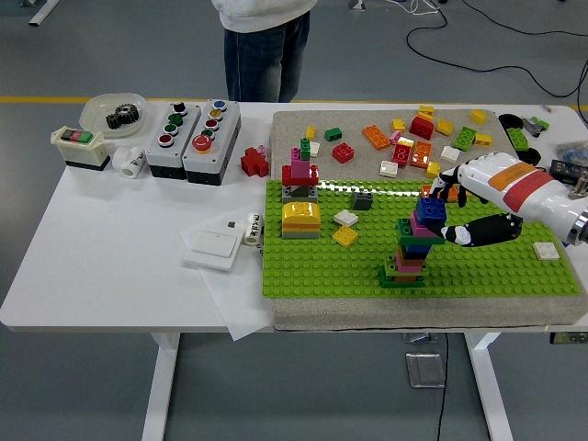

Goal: Pick up the brick,pile it on top of brick,press brick,pick up the brick,pile it on top of brick,press brick

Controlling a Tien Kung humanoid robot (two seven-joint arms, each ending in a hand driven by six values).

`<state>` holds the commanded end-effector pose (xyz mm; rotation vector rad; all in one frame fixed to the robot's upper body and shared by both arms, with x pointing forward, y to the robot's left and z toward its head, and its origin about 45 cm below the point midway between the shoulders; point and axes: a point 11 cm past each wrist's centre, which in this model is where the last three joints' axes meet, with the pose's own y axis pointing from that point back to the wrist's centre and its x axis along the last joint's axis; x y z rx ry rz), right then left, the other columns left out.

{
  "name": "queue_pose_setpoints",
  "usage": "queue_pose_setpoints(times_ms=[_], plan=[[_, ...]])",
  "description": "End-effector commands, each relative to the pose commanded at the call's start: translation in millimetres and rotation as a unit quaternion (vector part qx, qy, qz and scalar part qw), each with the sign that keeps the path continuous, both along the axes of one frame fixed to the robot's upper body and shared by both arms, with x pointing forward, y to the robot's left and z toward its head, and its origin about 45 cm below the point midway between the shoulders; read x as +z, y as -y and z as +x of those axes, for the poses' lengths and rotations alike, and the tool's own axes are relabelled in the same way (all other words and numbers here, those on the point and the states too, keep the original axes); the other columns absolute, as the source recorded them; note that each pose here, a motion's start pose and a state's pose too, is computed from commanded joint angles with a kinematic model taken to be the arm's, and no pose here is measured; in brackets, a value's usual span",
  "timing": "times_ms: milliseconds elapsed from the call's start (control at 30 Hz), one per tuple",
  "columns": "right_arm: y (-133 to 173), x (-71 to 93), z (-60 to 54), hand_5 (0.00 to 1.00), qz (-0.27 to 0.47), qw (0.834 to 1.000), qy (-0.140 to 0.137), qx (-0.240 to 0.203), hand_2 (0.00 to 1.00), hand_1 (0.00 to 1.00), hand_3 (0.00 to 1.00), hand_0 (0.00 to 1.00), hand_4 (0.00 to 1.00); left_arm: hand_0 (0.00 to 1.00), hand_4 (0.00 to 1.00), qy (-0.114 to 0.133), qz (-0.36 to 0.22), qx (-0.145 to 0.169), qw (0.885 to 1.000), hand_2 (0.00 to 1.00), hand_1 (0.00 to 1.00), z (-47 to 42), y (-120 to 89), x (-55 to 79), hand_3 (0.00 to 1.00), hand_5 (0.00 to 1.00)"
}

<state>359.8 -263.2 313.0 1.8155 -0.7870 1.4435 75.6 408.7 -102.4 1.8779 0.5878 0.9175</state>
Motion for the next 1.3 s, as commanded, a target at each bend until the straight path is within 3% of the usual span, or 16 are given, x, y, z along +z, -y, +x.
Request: queue_pose_setpoints(times_ms=[1300], plan=[[-4.0,-1.3,1.9,0.441,-0.005,1.000,-0.008,0.006,0.648,0.453,0.603,0.268,0.775,0.452,0.665,-0.001,-0.001,-0.001,1.000,0.587,0.544,-0.1,0.2,-0.1,0.627,0.797]])
